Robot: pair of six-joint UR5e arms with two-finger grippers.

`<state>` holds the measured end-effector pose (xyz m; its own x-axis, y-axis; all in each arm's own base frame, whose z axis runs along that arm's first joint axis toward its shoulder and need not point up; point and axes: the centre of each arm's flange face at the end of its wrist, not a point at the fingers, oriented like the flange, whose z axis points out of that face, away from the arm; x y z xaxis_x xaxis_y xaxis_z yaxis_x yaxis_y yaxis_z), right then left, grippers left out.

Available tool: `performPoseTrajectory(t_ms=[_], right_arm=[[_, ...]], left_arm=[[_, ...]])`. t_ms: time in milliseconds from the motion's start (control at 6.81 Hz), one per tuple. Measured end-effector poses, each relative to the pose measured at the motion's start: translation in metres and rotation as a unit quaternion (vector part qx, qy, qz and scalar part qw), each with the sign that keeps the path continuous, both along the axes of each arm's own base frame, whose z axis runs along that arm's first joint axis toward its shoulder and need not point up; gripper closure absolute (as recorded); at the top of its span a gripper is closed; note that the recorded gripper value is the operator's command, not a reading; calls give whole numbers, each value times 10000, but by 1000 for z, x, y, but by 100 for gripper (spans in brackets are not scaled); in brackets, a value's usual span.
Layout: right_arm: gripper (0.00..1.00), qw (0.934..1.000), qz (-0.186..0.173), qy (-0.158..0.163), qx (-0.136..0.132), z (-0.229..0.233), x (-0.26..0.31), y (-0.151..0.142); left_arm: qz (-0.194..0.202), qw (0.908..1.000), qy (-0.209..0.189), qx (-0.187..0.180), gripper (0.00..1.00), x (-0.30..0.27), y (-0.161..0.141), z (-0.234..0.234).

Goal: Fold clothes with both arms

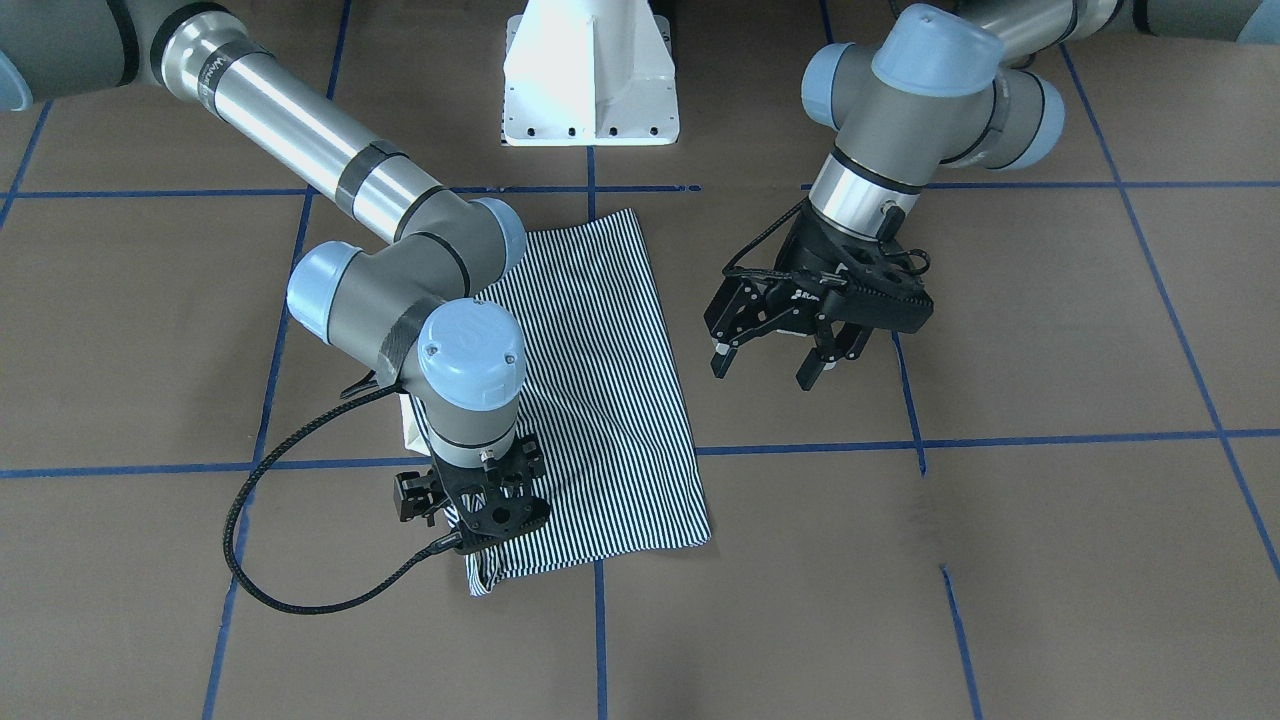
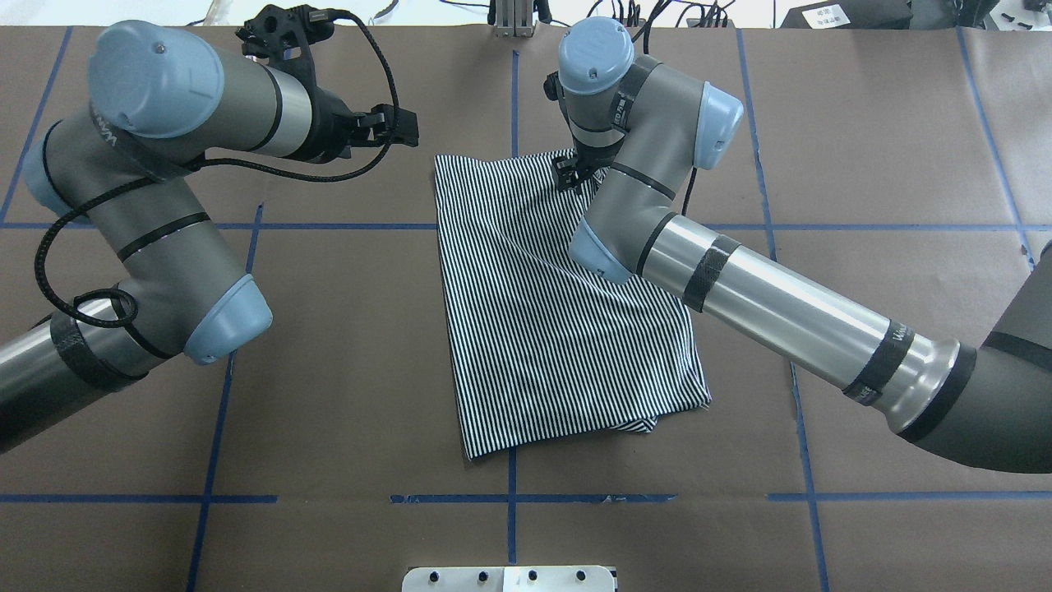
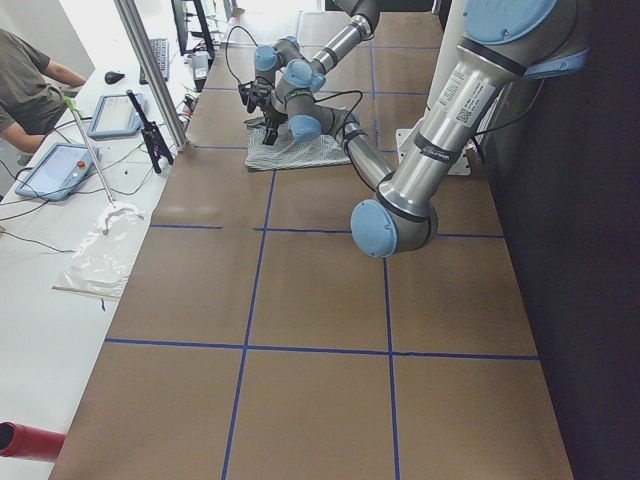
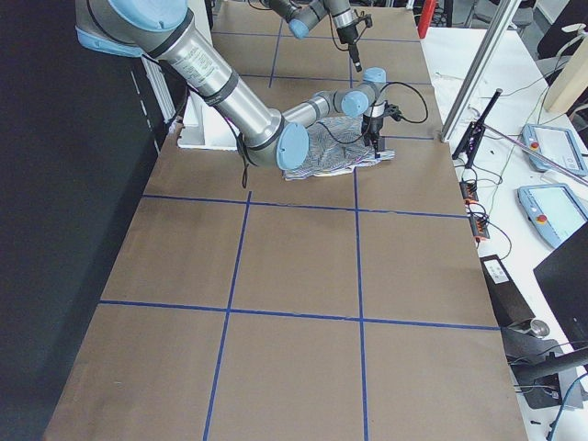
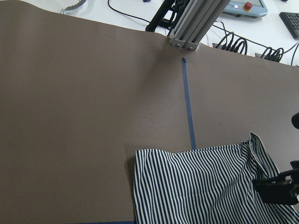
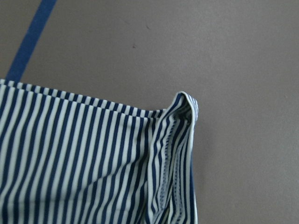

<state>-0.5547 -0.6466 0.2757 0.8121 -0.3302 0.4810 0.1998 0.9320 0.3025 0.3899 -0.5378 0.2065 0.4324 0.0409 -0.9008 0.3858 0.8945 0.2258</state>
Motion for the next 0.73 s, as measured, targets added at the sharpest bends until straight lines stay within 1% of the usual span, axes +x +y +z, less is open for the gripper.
performPoseTrajectory(t_ms=[294, 440, 587, 734], right_arm=[[0, 10000, 5, 85, -35, 14, 4, -2], [0, 9999, 40, 145, -58, 25, 15, -8], [0, 9997, 45, 250, -26, 43, 41, -25], [0, 9991, -41, 408, 64, 69, 79, -46]], left_arm=[[2, 10000, -2, -1, 0, 0, 0, 0], [2, 10000, 2, 3, 0, 0, 0, 0], [2, 10000, 3, 4, 0, 0, 0, -1], [1, 10000, 4, 3, 0, 0, 0, -1]])
